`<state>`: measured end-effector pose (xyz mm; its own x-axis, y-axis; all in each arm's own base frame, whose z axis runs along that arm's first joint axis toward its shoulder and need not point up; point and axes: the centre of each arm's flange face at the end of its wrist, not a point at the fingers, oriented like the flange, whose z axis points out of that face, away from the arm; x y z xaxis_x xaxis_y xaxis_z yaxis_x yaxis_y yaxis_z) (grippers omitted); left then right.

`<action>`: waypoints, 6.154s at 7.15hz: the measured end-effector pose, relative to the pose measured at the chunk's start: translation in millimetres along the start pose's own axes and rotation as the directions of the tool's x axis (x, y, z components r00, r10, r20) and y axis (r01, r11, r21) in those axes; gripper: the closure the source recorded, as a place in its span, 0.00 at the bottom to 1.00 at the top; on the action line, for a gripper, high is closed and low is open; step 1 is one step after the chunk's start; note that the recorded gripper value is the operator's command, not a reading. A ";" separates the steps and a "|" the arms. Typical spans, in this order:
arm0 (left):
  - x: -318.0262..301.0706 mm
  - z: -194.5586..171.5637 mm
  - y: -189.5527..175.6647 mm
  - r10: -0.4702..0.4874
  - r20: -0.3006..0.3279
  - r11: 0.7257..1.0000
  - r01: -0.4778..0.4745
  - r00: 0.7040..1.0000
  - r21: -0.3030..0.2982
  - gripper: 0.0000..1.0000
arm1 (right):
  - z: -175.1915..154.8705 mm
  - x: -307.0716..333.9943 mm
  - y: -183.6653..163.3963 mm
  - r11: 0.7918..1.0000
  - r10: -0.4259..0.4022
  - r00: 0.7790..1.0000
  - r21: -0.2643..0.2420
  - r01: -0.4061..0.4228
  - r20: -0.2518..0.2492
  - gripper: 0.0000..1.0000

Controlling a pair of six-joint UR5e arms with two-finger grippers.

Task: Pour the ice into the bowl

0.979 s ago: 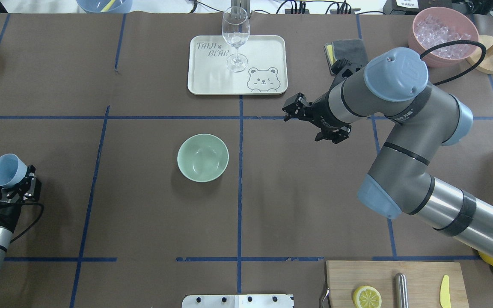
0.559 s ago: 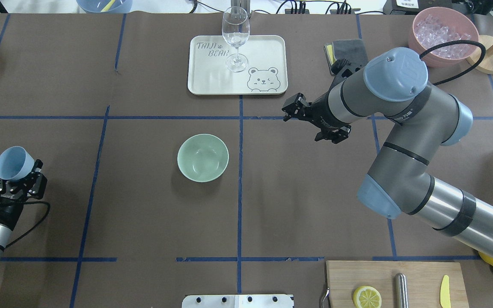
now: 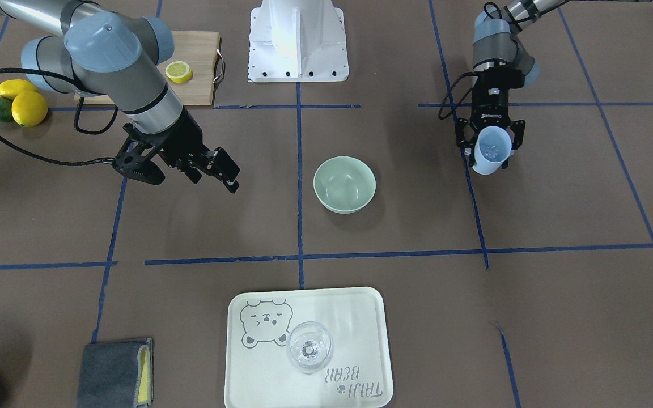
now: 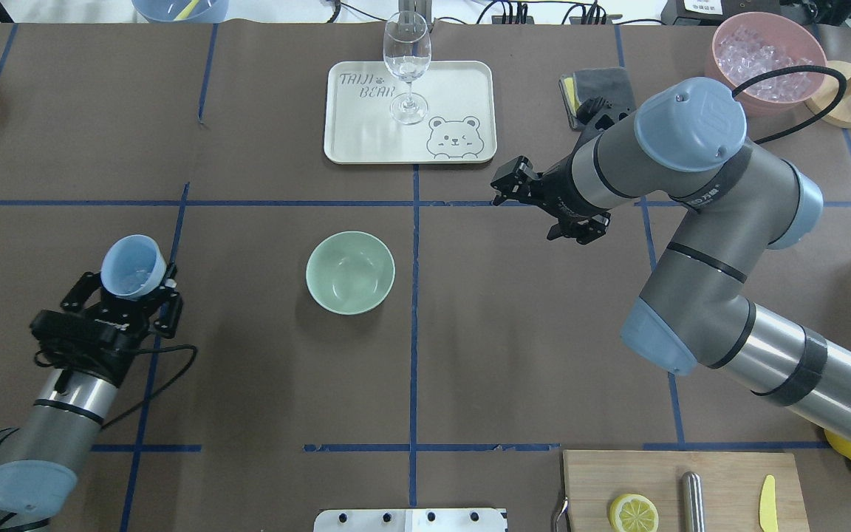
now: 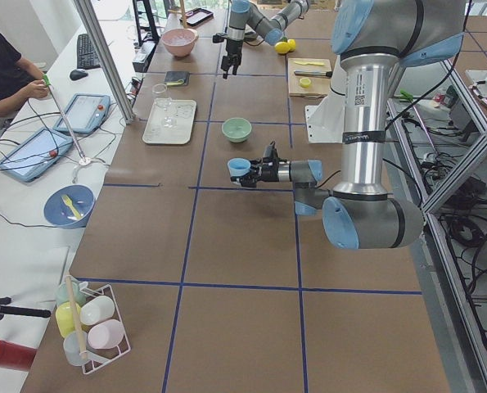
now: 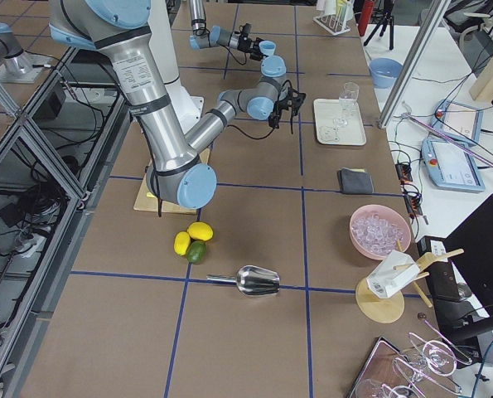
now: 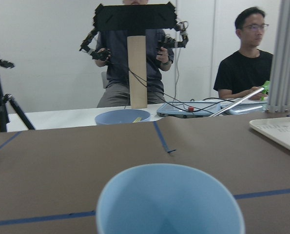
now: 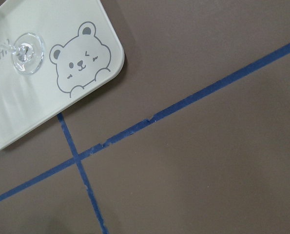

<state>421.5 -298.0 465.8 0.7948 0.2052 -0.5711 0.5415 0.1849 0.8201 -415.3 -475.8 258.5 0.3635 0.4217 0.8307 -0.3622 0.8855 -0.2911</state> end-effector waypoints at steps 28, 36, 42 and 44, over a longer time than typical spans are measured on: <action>148.3 64.2 -105.0 0.963 -0.237 0.122 -0.992 0.125 -0.029 1.00 | -8.2 34.5 -13.7 1.000 -0.007 1.000 0.019 0.007 -0.027 0.00; -20.4 12.8 -42.5 0.089 0.044 0.976 -0.079 0.995 -0.203 1.00 | -7.5 35.0 -13.4 1.000 -0.007 1.000 0.018 0.007 -0.028 0.00; -139.9 -18.7 37.3 -0.290 0.163 0.931 0.317 0.943 -0.181 1.00 | -10.5 34.0 -12.3 1.000 -0.009 1.000 0.020 0.009 -0.022 0.00; -182.2 -26.8 58.4 -0.298 0.191 0.948 0.314 0.935 -0.054 1.00 | -13.8 32.9 -11.5 1.000 -0.009 1.000 0.021 0.009 -0.017 0.00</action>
<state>301.0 -298.8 616.8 0.6340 -0.0469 -0.7719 0.7479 0.2914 0.5965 -387.3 -469.4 282.6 0.3808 0.4170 0.8253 -0.3769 0.8850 -0.2733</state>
